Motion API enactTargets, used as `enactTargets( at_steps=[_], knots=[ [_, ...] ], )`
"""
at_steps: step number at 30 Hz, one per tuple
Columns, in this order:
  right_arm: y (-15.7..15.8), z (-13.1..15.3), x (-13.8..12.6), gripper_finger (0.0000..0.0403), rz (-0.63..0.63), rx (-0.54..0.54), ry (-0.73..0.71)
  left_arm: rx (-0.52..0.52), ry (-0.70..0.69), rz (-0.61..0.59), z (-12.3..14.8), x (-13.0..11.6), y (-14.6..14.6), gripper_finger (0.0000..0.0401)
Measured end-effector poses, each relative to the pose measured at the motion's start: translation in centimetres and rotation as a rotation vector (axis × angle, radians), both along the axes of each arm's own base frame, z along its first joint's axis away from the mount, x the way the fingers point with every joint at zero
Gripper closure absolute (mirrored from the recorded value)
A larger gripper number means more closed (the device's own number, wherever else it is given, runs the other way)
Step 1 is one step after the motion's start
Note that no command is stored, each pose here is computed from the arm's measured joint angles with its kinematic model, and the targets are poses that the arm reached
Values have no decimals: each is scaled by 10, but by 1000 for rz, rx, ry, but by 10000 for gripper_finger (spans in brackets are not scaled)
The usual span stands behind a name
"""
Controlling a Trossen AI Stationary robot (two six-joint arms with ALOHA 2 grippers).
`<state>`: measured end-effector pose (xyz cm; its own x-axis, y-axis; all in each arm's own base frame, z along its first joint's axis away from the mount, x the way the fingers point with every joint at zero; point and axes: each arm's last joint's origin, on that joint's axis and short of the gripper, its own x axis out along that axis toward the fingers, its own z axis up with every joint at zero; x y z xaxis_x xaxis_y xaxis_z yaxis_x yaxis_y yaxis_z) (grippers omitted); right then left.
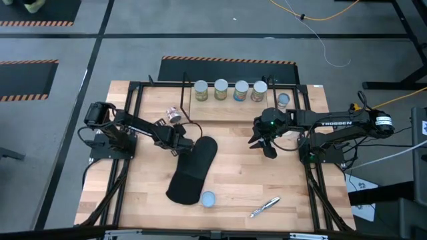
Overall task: Pick and place cans onto a shelf
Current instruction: Put the small canned tomatoes on the shelf
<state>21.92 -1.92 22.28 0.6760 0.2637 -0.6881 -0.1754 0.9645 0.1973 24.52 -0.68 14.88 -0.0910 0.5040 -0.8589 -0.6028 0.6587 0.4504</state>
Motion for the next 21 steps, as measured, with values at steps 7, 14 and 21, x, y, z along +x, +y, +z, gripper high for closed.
enactTargets(
  at_steps=[7,14,21],
  knots=[
    [0,0,0,285,1,-2,-1,9,-6,47,0,0,10,241],
    [0,0,0,285,9,-9,-4,137,-102,166,2,2,22,240],
    [0,0,0,285,14,-14,-6,136,-172,210,1,8,31,240]
  ],
)
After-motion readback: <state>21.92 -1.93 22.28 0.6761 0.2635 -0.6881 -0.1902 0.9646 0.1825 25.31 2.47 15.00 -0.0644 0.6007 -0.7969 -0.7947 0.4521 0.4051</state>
